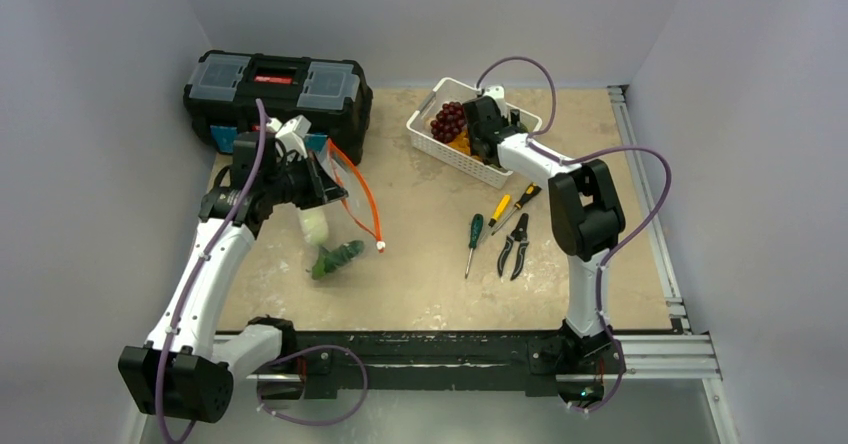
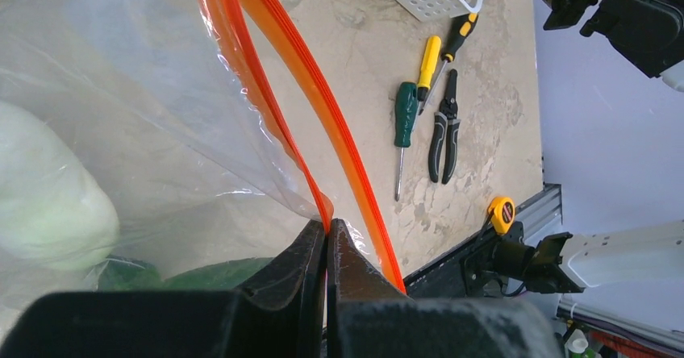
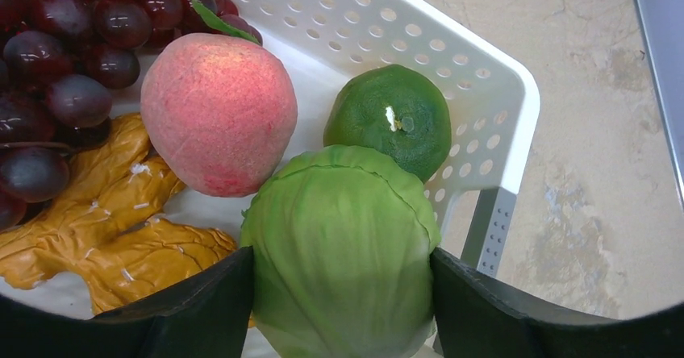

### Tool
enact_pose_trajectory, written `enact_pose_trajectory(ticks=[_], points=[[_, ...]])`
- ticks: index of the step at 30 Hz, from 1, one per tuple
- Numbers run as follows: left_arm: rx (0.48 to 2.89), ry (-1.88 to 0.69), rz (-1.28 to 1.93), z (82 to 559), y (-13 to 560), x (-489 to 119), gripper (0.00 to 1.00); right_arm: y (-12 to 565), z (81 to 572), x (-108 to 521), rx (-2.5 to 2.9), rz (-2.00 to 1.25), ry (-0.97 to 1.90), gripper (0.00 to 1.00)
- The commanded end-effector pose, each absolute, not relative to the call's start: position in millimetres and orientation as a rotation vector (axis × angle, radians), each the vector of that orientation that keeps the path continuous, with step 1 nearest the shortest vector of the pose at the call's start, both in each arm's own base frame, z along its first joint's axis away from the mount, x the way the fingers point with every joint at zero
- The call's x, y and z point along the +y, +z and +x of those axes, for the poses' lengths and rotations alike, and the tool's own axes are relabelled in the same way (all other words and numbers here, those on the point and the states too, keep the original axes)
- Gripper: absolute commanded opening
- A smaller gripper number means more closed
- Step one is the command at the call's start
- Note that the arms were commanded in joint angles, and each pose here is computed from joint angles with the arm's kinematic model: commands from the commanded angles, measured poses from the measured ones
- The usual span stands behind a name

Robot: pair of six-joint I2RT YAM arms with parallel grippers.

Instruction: Place the food in the zip-top bag and seal the zipper

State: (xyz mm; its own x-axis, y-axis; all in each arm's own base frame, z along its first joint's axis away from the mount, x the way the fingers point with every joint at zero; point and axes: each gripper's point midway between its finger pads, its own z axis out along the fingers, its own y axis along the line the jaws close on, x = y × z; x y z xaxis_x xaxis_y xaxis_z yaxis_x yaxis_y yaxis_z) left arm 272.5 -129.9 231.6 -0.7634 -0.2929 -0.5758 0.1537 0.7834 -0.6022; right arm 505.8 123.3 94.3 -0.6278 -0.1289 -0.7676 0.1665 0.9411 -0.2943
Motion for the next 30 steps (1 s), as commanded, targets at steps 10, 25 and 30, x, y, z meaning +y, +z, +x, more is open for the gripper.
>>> enact_pose_trajectory(ticks=[10,25,30], points=[[2.254,-0.894,-0.012,274,238,-141,0.0,191,518,116,1.995,0.07,-0.393,0.19],[2.255,-0.918,0.016,271,239,-146,0.0,306,441,244,1.789,-0.243,0.647,0.0],[2.254,-0.919,0.018,270,239,-146,0.0,350,361,312,1.589,-0.512,1.214,0.0]])
